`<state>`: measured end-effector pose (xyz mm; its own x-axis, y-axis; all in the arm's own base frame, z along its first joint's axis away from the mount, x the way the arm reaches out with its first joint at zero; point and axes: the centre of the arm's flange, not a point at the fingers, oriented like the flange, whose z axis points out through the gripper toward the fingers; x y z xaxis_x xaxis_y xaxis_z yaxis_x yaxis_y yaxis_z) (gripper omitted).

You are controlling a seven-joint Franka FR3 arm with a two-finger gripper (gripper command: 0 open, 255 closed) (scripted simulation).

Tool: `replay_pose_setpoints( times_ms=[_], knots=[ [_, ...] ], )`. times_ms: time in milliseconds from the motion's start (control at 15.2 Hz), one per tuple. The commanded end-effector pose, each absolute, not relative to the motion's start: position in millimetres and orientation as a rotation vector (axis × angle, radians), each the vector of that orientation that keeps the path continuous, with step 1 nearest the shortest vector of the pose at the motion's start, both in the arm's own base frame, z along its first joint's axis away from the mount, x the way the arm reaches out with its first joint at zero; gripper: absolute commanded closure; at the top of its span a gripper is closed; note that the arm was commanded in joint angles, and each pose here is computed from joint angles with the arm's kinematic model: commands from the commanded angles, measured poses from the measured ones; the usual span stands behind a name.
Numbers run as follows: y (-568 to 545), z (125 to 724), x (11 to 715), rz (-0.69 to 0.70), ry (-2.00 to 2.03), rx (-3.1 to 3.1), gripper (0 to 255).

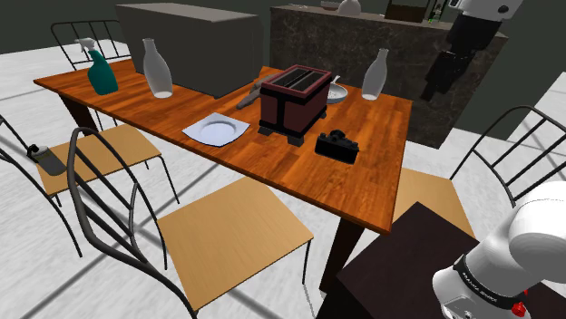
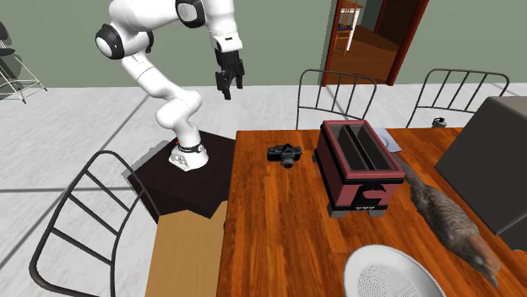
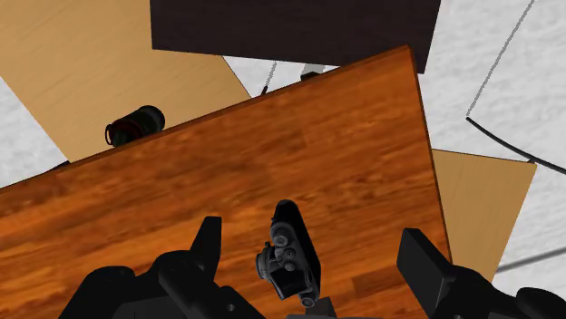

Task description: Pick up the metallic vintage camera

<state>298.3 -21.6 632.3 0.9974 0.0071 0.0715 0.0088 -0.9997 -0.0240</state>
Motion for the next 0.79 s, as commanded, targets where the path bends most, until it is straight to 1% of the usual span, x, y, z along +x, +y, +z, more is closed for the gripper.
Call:
replay_pose_setpoints(
  times_ms=[0,726],
  knots=[
    [-21.6,632.3,298.3,-0.111,-0.012,-3.115,0],
    [-7.3,522.7,384.3,-0.212,-0.118,-3.141,0]
  ],
)
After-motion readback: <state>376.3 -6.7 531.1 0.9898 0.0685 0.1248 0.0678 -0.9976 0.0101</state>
